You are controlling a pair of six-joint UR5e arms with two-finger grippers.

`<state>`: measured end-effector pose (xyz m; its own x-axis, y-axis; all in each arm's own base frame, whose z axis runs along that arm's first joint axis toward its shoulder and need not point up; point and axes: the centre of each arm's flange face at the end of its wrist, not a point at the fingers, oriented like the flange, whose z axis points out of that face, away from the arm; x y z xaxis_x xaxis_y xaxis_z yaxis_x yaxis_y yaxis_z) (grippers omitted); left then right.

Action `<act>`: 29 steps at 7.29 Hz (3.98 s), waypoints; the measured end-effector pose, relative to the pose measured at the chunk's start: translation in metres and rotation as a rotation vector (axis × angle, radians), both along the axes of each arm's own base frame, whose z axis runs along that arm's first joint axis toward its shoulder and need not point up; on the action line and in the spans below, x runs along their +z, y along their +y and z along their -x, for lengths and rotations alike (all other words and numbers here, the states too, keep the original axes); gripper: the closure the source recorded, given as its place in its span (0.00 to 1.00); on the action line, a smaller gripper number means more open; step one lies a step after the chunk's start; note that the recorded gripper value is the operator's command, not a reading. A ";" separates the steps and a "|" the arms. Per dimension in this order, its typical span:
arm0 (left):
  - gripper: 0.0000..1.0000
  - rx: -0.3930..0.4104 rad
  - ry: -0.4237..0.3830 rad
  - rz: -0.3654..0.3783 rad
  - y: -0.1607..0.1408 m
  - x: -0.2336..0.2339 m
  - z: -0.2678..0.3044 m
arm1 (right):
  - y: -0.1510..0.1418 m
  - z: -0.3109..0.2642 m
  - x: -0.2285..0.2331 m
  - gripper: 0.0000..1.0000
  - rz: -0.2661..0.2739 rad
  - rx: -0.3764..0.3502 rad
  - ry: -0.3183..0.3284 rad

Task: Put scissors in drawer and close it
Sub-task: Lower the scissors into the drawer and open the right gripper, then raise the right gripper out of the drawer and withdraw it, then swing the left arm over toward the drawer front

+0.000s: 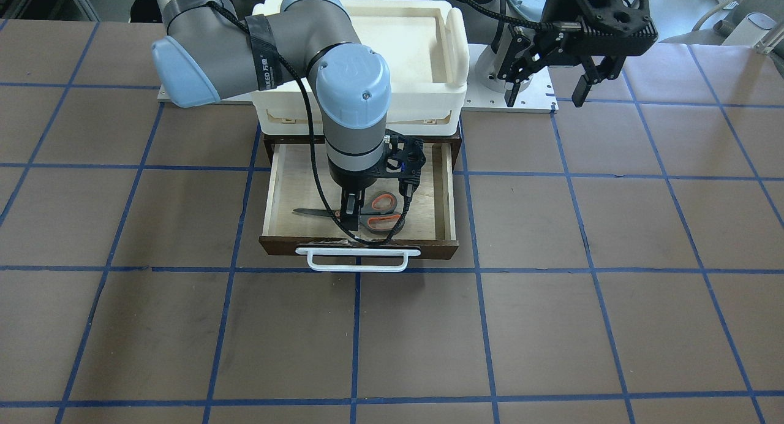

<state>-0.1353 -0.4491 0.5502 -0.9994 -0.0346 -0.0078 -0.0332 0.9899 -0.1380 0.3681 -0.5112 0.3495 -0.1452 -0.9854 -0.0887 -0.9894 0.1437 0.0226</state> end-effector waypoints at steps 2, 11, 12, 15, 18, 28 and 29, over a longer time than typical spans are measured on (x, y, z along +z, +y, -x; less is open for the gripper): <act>0.00 -0.001 0.000 -0.001 0.000 0.000 0.000 | 0.005 0.008 0.034 0.01 0.054 -0.172 -0.010; 0.00 -0.002 -0.003 -0.028 0.006 -0.001 -0.001 | -0.008 0.142 0.125 0.00 0.112 -0.998 -0.005; 0.00 -0.002 -0.003 -0.028 0.006 -0.001 0.000 | -0.010 0.156 0.130 0.00 0.116 -1.023 -0.001; 0.00 -0.001 -0.002 -0.028 0.006 -0.001 0.000 | -0.007 0.207 0.149 0.00 0.116 -1.117 0.016; 0.00 -0.002 -0.002 -0.027 0.006 -0.001 0.000 | 0.003 0.228 0.160 0.00 0.108 -1.169 0.029; 0.00 0.016 0.024 -0.010 -0.086 -0.088 0.079 | 0.002 0.243 0.153 0.00 0.078 -1.254 0.053; 0.00 0.008 0.021 -0.002 -0.101 -0.104 0.099 | 0.002 0.243 0.152 0.00 0.078 -1.255 0.053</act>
